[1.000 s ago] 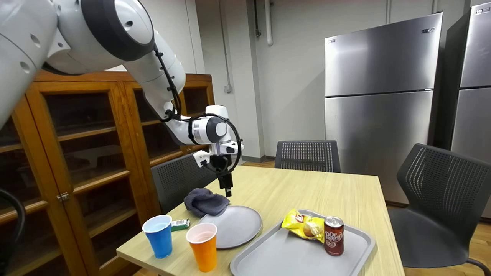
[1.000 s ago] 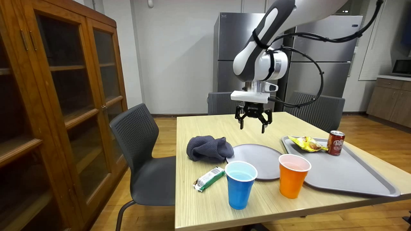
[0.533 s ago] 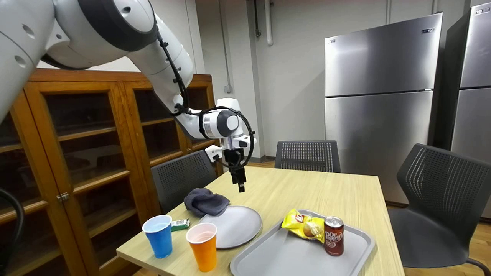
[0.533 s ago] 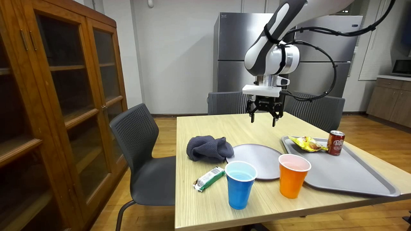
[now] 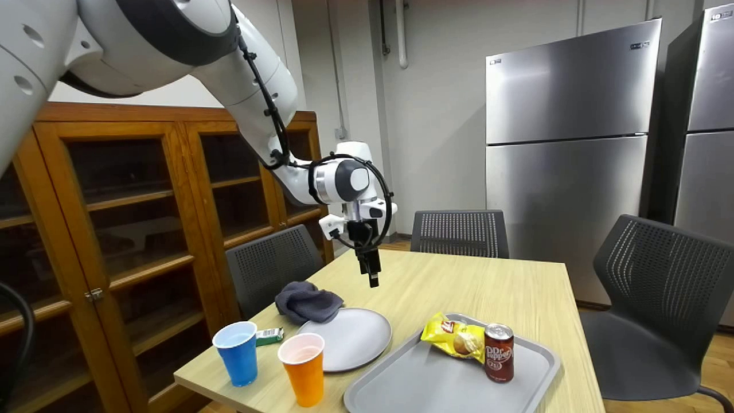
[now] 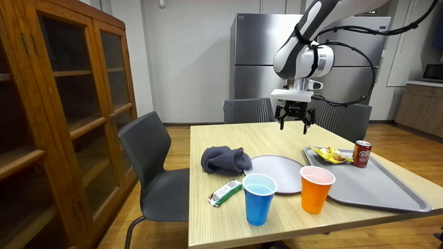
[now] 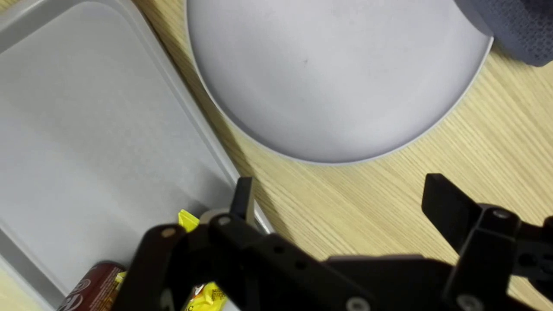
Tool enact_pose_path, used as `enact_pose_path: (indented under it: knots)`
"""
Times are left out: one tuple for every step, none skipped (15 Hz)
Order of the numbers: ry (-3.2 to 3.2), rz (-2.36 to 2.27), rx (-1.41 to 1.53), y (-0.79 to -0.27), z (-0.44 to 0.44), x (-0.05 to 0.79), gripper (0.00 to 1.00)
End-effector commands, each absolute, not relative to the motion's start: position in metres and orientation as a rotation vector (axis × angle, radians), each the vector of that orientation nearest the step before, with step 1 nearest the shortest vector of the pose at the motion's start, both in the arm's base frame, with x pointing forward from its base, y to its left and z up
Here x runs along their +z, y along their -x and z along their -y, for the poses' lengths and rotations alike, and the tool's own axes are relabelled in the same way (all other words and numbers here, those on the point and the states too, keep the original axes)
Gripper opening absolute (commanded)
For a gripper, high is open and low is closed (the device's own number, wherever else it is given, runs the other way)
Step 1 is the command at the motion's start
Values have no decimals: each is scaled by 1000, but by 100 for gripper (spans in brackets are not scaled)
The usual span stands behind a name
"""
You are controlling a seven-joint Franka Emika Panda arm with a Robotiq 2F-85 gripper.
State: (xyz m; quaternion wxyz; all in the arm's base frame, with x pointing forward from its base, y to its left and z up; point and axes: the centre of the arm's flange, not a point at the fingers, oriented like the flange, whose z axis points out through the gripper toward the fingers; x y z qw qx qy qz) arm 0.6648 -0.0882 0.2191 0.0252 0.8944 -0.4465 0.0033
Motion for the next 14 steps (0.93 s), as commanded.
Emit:
enact_pose_path:
  knots:
    - [-2766, 1380, 9, -665, 88, 219, 100]
    - [-2766, 1380, 9, -665, 88, 219, 100]
    - [-2766, 1380, 9, -664, 88, 219, 100]
    - [-2766, 1380, 9, -664, 88, 219, 100]
    - [-2766, 1380, 10, -664, 88, 219, 100]
    - [-2766, 1380, 10, -664, 88, 219, 100]
    - [-2766, 1381, 10, -664, 88, 220, 100]
    - [-2766, 1381, 10, -664, 88, 220, 100]
    - [-2768, 1391, 33, -664, 90, 221, 100]
    - [-2764, 1405, 59, -665, 95, 223, 100]
    - [-2759, 1422, 73, -667, 101, 225, 100]
    - [-2755, 1432, 90, -667, 108, 228, 100]
    - [-2749, 1443, 110, -667, 115, 230, 100]
    - [-2744, 1449, 132, -667, 123, 232, 100]
